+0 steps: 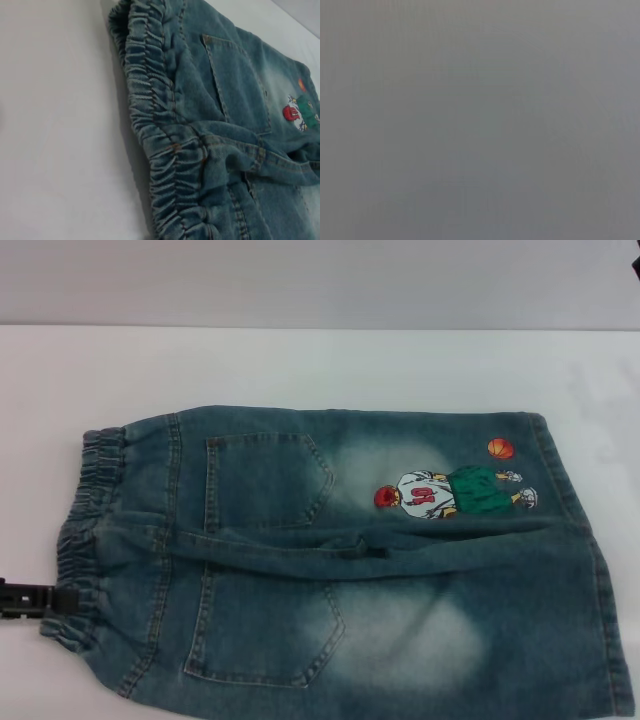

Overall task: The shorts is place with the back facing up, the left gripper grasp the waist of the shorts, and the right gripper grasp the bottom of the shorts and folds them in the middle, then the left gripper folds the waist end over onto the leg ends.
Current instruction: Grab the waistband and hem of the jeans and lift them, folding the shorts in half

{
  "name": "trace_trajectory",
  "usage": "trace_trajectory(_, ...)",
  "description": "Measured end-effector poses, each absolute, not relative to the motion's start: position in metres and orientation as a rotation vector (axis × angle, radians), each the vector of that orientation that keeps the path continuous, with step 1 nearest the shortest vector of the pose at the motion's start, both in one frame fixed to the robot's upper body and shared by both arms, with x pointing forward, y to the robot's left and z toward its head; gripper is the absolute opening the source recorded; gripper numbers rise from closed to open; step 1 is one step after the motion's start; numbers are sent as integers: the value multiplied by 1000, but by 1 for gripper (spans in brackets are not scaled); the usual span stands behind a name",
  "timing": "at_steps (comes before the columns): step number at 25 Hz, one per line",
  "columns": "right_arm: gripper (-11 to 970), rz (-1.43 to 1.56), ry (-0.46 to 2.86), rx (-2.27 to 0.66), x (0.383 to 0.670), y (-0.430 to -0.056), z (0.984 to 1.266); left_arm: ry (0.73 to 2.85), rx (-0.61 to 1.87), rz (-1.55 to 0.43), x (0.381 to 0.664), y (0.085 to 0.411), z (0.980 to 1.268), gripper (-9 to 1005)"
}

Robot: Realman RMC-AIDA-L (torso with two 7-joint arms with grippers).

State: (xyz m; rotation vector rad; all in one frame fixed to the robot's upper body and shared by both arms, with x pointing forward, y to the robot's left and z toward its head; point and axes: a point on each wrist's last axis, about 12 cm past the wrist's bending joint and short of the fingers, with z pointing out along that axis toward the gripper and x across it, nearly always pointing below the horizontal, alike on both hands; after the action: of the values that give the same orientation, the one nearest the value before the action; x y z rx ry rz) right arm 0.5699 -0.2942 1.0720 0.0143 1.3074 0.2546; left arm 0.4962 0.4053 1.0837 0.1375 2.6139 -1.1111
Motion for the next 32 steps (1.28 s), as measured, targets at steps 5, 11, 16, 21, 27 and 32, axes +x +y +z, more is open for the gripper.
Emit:
trace_trajectory(5,714,251,1309,19,569,-295,1071,2628,101,-1115,493,409,1084,545)
trace_trajectory(11,715,252,1307,16,570,-295,1072,2658,78,-1103,491,413,1084,541)
trace_trajectory(16,715,250,1308,14,571,-296,1073,2685,80,-1087,492,413,1083,539)
trace_trajectory(21,715,250,1308,14,572,-296,1073,2684,79,-1084,494,412,1083,536)
trace_trajectory(27,714,247,1311,15,572,-297,1073,2688,85,-1082,497,411,1086,533)
trace_trajectory(32,714,245,1313,15,572,-297,1072,2689,91,-1084,498,410,1086,530)
